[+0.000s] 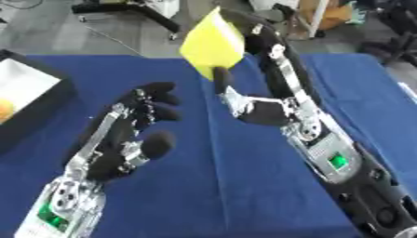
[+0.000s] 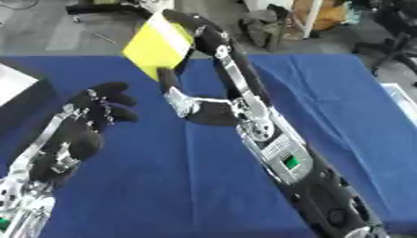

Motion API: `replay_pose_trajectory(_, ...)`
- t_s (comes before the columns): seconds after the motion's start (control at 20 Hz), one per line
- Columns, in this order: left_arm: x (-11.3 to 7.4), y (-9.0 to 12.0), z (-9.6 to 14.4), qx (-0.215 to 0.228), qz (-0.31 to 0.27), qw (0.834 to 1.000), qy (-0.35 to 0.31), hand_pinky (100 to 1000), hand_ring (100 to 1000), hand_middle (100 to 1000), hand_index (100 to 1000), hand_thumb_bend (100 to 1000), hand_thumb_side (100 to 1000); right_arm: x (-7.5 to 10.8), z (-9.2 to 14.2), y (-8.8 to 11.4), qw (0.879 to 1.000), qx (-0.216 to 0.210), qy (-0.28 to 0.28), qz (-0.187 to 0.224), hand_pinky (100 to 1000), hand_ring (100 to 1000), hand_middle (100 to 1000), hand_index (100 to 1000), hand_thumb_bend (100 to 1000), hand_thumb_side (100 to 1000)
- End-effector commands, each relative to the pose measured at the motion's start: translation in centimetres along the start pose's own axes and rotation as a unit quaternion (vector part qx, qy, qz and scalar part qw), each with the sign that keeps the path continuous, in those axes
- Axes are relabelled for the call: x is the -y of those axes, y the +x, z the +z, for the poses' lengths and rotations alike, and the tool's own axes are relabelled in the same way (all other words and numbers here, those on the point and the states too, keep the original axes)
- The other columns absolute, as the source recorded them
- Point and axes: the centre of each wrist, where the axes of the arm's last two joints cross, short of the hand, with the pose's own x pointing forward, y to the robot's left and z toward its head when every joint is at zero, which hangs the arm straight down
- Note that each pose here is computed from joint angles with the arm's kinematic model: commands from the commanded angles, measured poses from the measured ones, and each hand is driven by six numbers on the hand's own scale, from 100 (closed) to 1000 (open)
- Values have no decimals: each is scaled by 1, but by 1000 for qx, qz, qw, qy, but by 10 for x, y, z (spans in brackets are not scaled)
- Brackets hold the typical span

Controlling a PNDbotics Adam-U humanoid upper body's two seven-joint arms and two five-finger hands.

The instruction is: Pick up the objects with one hand, pass them to the other hand, and then place them into the box on the other side of the table.

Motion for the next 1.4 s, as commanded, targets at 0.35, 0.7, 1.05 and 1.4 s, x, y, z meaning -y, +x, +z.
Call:
replay_pose_trajectory(0.35, 13, 4, -16, 12, -1, 1000, 14, 820, 659, 680, 848, 957, 558, -5, 0, 7, 995, 3, 68, -72, 517, 365, 292, 363, 100, 470)
replay_pose_trajectory(0.7, 14, 1, -26, 5, 7, 999, 50, 818, 660, 680, 848, 948, 550, -7, 2, 7, 989, -42, 58, -131, 481, 326, 259, 336, 100, 470)
replay_pose_trajectory(1.05, 19, -15, -34, -17, 41, 994, 95, 811, 650, 669, 844, 944, 552, -9, 3, 7, 985, -65, 36, -154, 477, 325, 258, 334, 100, 470)
replay_pose_trajectory(1.4, 28, -25, -39, -37, 82, 990, 109, 797, 621, 636, 827, 952, 585, -10, 4, 7, 983, -70, 33, -167, 477, 324, 245, 324, 100, 470)
